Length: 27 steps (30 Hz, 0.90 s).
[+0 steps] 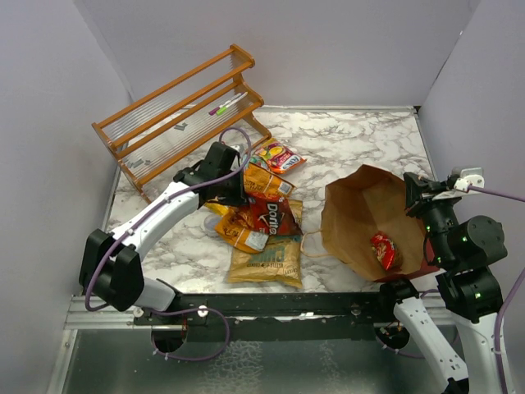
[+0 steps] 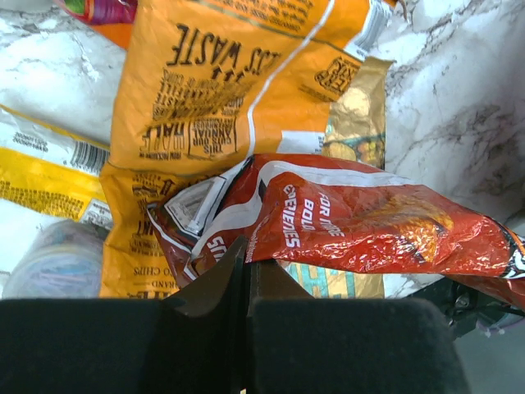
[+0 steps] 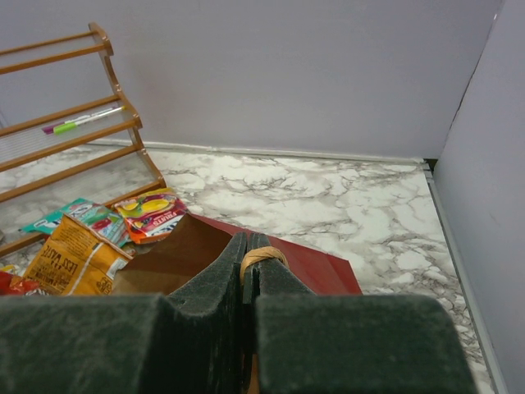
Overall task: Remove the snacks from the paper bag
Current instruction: Place the snack at the center of the board.
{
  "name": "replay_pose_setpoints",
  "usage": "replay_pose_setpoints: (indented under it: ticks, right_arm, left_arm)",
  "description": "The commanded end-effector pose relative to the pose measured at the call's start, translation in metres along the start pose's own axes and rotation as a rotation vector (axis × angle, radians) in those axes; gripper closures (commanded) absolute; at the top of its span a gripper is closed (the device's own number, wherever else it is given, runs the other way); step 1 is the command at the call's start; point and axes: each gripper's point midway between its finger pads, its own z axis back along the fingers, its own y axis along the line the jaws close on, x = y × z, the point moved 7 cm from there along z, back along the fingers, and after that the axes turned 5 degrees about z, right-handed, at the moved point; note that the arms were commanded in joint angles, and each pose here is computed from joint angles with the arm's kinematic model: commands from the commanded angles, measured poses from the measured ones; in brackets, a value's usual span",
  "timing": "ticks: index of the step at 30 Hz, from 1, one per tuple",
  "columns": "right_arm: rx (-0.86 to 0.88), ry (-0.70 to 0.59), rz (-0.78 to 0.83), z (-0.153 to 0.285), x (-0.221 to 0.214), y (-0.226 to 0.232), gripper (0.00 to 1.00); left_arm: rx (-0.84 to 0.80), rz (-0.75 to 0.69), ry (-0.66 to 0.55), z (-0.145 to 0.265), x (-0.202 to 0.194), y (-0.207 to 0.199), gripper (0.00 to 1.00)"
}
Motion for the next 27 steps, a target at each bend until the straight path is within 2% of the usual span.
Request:
replay_pose_setpoints:
  ticks: [1, 5, 12, 15, 17, 19, 20, 21, 24, 27]
  right_arm:
    - [0.011, -0.043, 0.002, 0.005, 0.008, 0.000, 0.98]
    - [0.064, -0.049, -0.005, 0.002, 0.007, 0.006, 0.98]
    - [0.134, -0.058, -0.004, 0.000, 0.012, 0.014, 0.98]
    - [0.328, -0.085, 0.058, 0.005, 0.011, 0.032, 0.98]
    - [0.554, -0.119, 0.109, 0.014, 0.009, 0.052, 0.98]
    - [0.744, -0.153, 0.155, 0.024, 0.003, 0.068, 0.98]
    - [0.804, -0.159, 0.162, 0.027, -0.002, 0.073, 0.98]
    - [0.852, -0.165, 0.170, 0.030, -0.006, 0.077, 0.98]
    - [0.929, -0.191, 0.218, 0.036, -0.022, 0.082, 0.98]
    - [0.896, -0.190, 0.239, 0.035, -0.034, 0.080, 0.98]
  left_arm:
    - [-0.051, 0.004, -0.014, -0.010, 0.013, 0.002, 1.00]
    - [-0.051, -0.002, -0.084, -0.009, 0.037, -0.006, 1.00]
    - [0.019, -0.051, -0.183, -0.016, 0.070, -0.007, 0.87]
    - [0.049, -0.067, -0.235, -0.007, 0.071, -0.002, 0.72]
    - [0.054, -0.085, -0.265, 0.006, 0.072, -0.003, 0.62]
    - [0.020, -0.115, -0.298, 0.024, 0.071, -0.008, 0.43]
    - [-0.009, -0.126, -0.318, 0.035, 0.070, -0.011, 0.31]
    - [-0.039, -0.139, -0.339, 0.045, 0.069, -0.015, 0.24]
    - [-0.196, -0.205, -0.406, 0.076, 0.061, -0.029, 0.23]
    - [-0.406, -0.298, -0.469, 0.101, 0.044, -0.045, 0.22]
